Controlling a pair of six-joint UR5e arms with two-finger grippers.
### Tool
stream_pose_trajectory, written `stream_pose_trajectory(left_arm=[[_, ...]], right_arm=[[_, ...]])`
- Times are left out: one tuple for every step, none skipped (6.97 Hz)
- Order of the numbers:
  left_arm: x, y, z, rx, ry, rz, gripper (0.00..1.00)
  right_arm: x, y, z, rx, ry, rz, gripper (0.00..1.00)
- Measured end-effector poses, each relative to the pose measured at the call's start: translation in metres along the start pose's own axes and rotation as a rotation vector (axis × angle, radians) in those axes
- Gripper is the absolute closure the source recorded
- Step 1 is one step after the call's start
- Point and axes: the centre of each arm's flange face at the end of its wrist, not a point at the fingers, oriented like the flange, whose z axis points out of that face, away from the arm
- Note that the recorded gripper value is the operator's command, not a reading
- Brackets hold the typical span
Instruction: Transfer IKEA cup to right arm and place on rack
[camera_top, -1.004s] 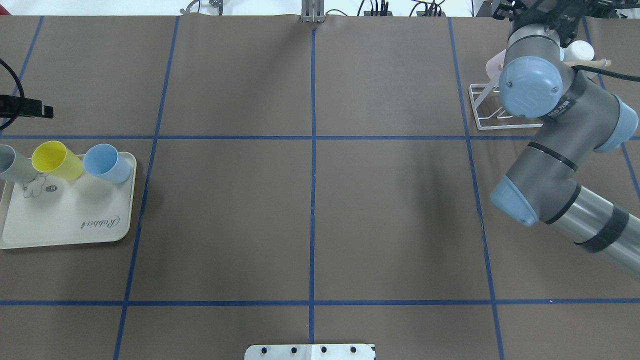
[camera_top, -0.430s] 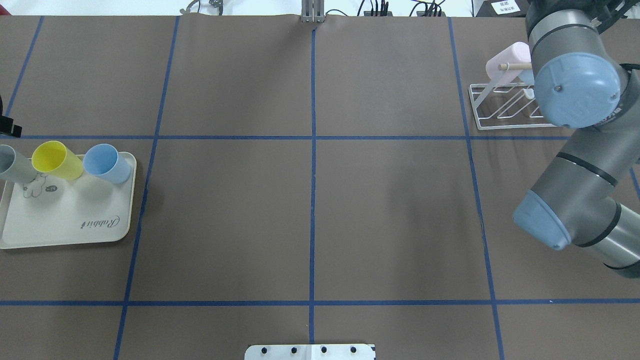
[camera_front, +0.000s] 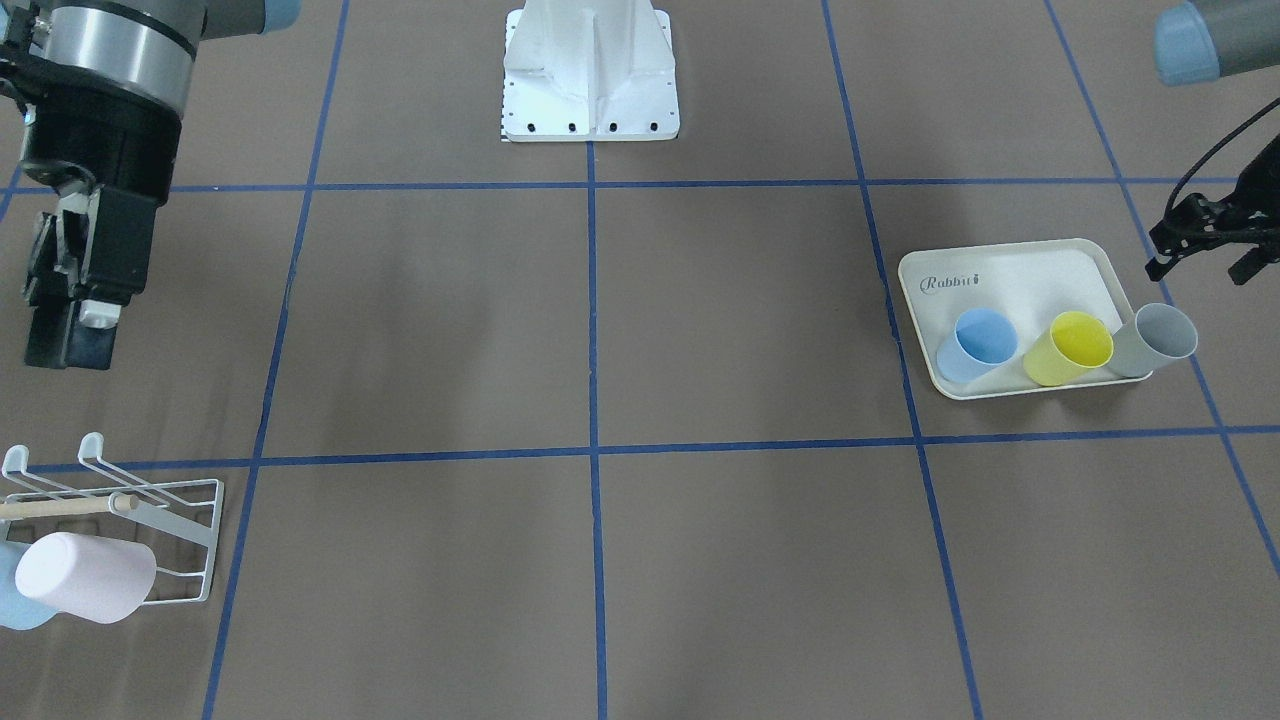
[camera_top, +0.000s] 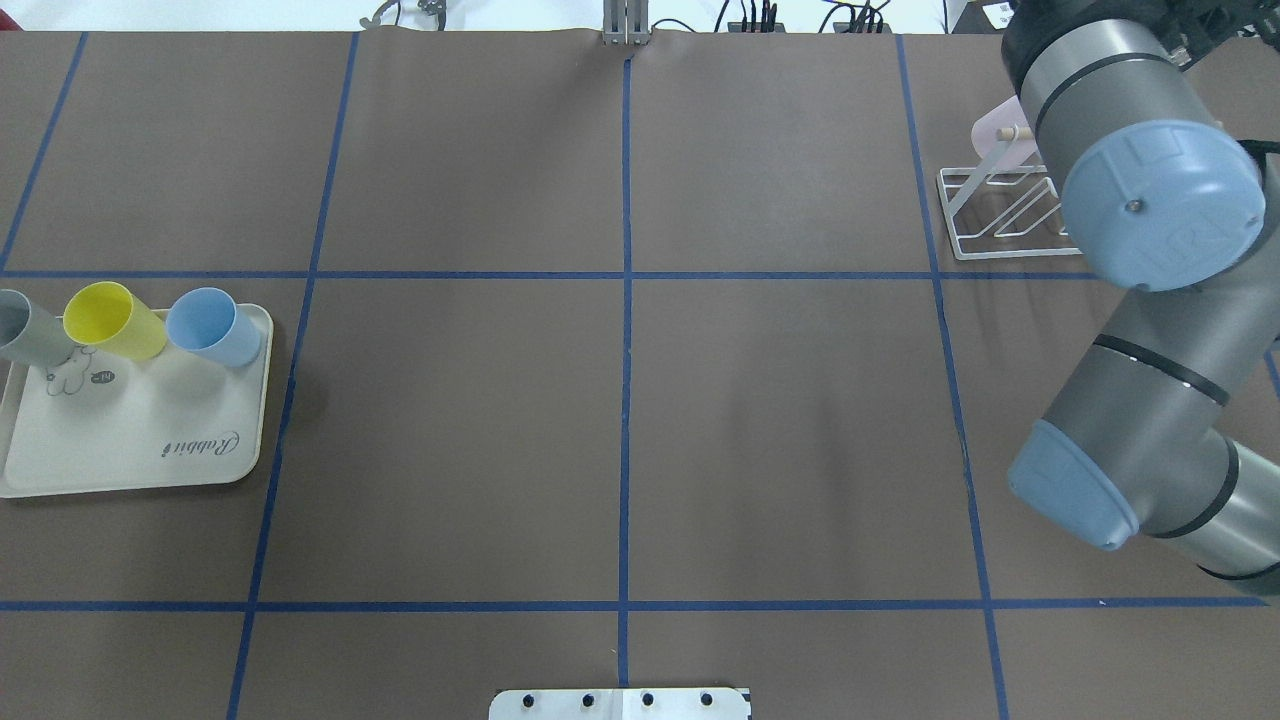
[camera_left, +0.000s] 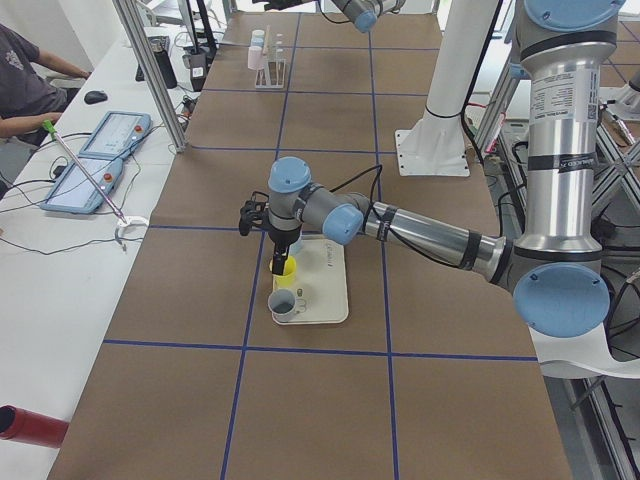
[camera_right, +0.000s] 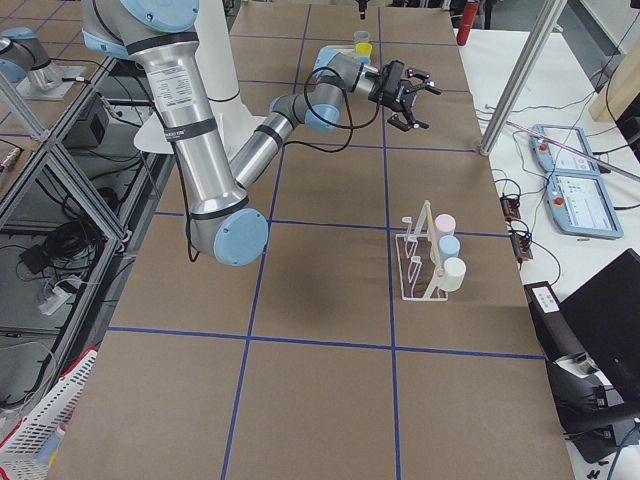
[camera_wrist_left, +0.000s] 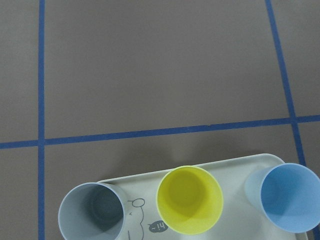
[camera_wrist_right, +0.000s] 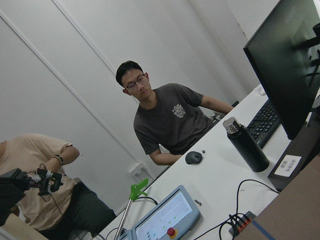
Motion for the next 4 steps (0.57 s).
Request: stream_pose_trajectory(left_arm=[[-0.018,-0.003,0.002,-0.008,0.009,0.012,0.00],[-0.032,-0.004,0.005,-0.016,0.009,0.024,0.00],[-0.043,-0.008,0.012,-0.025,0.005,0.027,0.00],[-0.051,-0.014,0.021,-0.036,0.000,0.021,0.00]], right_arm=[[-0.010,0.016,-0.015,-0.050,-0.050,0.061,0.00],[-0.015,0.033,-0.028,-0.102,-0.101,0.111,0.00],[-0.017,0.050,-0.040,-0.152,-0.149,0.151,0.00],[-0.019,0.062,-0.052,-0.196,-0.195,0.191,0.00]])
